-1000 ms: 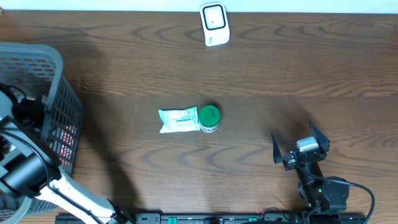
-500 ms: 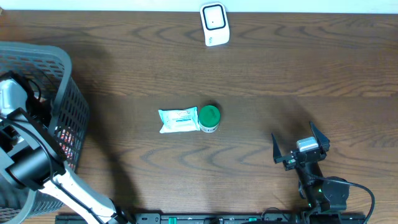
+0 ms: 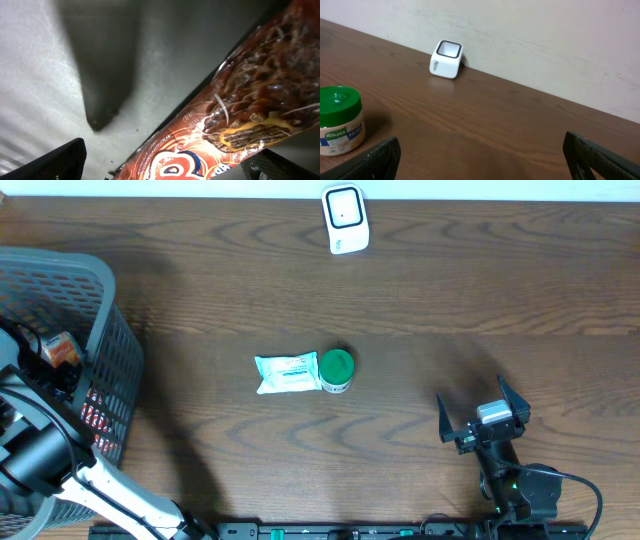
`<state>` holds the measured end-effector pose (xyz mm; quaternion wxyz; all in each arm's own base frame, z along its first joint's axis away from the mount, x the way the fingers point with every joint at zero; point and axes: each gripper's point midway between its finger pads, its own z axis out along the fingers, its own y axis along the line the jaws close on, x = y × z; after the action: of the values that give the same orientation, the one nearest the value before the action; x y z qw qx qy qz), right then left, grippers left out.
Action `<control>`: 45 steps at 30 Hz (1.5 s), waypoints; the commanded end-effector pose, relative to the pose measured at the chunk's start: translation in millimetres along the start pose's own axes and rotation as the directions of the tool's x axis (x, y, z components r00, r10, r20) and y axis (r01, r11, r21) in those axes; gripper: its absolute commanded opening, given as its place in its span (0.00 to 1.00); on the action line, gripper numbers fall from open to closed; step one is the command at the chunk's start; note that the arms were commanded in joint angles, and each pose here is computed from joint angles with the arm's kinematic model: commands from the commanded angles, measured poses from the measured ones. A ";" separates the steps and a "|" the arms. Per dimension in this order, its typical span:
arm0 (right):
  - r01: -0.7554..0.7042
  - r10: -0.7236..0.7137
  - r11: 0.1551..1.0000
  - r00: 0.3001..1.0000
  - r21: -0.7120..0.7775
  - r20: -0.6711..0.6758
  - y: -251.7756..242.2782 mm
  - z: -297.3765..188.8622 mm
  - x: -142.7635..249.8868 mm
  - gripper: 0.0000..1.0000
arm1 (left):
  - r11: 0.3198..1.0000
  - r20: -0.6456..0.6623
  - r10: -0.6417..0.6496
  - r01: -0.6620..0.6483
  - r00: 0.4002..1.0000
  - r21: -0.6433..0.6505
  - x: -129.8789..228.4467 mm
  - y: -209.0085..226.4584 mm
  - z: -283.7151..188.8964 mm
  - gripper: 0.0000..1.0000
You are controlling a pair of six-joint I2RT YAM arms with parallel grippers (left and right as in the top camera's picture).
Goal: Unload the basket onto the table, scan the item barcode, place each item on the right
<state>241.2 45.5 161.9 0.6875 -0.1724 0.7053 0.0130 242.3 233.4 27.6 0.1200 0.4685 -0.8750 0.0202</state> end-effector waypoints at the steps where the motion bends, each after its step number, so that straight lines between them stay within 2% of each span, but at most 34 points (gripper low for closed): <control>1: -0.014 0.014 1.000 1.000 0.005 -0.006 -1.2 -0.1 1.7 0.99 | 0.994 -0.034 -0.101 0.099 0.994 -0.054 2.8 10.5 14.9 0.98; 3: -0.014 0.014 1.000 1.000 0.005 -0.006 -1.2 -0.1 1.7 0.99 | 0.993 -0.025 -0.114 0.113 0.993 -0.043 0.8 8.0 17.0 0.98; 11: -0.014 0.014 1.000 1.000 0.005 -0.006 -1.2 -0.1 1.7 0.99 | 1.000 -0.065 0.029 -0.029 0.997 -0.005 14.5 -1.0 43.9 0.97; 12: -0.014 0.014 1.000 1.000 0.005 -0.006 -1.2 -0.1 1.7 0.99 | 0.999 -0.071 0.032 -0.032 0.997 -0.006 17.4 -0.5 49.9 0.90; 13: -0.014 0.014 1.000 1.000 0.006 -0.006 -1.3 -0.1 1.7 0.99 | 0.999 -0.078 0.031 -0.032 0.996 -0.007 21.1 0.2 57.1 0.77; 16: -0.014 0.014 1.000 1.000 0.005 -0.006 -1.2 -0.1 1.7 0.99 | 0.999 -0.095 0.031 -0.033 0.995 -0.011 31.3 2.2 75.7 0.51; 18: -0.014 0.014 1.000 1.000 0.005 -0.006 -1.2 -0.1 1.7 0.99 | 0.999 -0.101 0.032 -0.034 0.994 -0.013 34.1 2.9 78.9 0.40; 19: -0.014 0.014 1.000 1.000 0.005 -0.006 -1.2 -0.1 1.7 0.99 | 0.999 -0.104 0.034 -0.035 0.994 -0.013 34.8 3.1 78.7 0.36; 23: -0.014 0.014 1.000 1.000 0.005 -0.006 -1.2 -0.1 1.7 0.99 | 0.999 -0.098 0.039 -0.040 0.994 -0.012 31.0 2.8 60.0 0.34; 28: -0.014 0.014 1.000 1.000 0.005 -0.006 -1.2 -0.1 1.7 0.99 | 0.999 -0.027 0.038 -0.038 0.999 0.003 12.2 -0.1 -16.0 0.34; 33: -0.014 0.014 1.000 1.000 0.005 -0.006 -1.2 -0.1 1.7 0.99 | 0.998 0.180 0.029 -0.038 0.983 0.047 -0.8 -1.2 -125.6 0.31; 38: -0.014 0.014 1.000 1.000 0.005 -0.006 -1.2 -0.1 1.7 0.99 | 0.968 0.428 -0.001 -0.105 0.904 0.226 16.8 -19.0 -229.6 0.31; 43: -0.014 0.014 1.000 1.000 0.005 -0.006 -1.2 -0.1 1.7 0.99 | 0.939 0.608 -0.093 -0.134 0.789 0.317 44.9 -17.7 -296.0 0.15; 45: -0.014 0.014 1.000 1.000 0.005 -0.006 -1.2 -0.1 1.7 0.99 | 0.935 0.651 -0.105 -0.149 0.751 0.323 54.9 -14.9 -311.5 0.13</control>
<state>241.2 45.4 162.0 0.6877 -0.1723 0.7052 0.0128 283.6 231.6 335.1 -0.2707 0.4424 -0.8549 -0.0025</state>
